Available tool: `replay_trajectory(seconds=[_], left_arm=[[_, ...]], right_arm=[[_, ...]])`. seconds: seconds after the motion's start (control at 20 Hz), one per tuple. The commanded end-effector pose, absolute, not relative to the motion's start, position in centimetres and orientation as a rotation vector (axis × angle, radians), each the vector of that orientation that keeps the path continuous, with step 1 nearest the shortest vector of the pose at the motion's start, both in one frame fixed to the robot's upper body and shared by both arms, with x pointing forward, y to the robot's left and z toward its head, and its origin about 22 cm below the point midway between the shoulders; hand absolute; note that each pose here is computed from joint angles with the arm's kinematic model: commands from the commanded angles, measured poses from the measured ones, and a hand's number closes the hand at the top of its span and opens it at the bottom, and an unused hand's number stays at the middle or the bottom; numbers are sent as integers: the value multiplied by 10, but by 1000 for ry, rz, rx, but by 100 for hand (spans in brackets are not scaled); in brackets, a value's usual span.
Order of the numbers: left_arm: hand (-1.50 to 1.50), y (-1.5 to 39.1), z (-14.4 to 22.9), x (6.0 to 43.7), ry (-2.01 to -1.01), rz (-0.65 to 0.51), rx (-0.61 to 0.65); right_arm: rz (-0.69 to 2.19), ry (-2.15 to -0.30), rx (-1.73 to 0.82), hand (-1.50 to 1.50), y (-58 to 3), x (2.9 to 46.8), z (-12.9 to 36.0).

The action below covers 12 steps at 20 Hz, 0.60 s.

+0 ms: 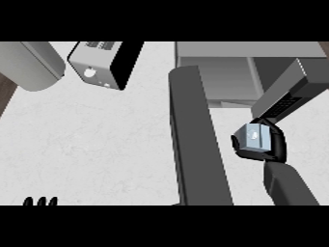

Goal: Pick up the milk, place it into the microwave and close the microwave

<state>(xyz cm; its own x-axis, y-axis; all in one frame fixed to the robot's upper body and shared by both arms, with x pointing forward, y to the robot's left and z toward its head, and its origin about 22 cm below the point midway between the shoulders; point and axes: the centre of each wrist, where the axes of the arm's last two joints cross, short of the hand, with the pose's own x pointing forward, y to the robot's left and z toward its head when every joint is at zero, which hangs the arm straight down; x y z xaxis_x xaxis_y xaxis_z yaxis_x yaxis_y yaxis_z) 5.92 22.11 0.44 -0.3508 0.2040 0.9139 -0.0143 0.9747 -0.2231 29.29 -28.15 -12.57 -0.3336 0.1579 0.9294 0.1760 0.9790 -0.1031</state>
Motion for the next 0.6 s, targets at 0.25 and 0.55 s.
replay_trajectory(seconds=[0.25, 0.55], left_arm=[[-150, 218, 16, 61, -1914, 216, -148], [-150, 210, 29, 53, -1925, 259, -128]], right_arm=[[69, -1924, -230, 150, -292, 256, -114], [37, -1964, -49, 150, -282, 237, -79]])
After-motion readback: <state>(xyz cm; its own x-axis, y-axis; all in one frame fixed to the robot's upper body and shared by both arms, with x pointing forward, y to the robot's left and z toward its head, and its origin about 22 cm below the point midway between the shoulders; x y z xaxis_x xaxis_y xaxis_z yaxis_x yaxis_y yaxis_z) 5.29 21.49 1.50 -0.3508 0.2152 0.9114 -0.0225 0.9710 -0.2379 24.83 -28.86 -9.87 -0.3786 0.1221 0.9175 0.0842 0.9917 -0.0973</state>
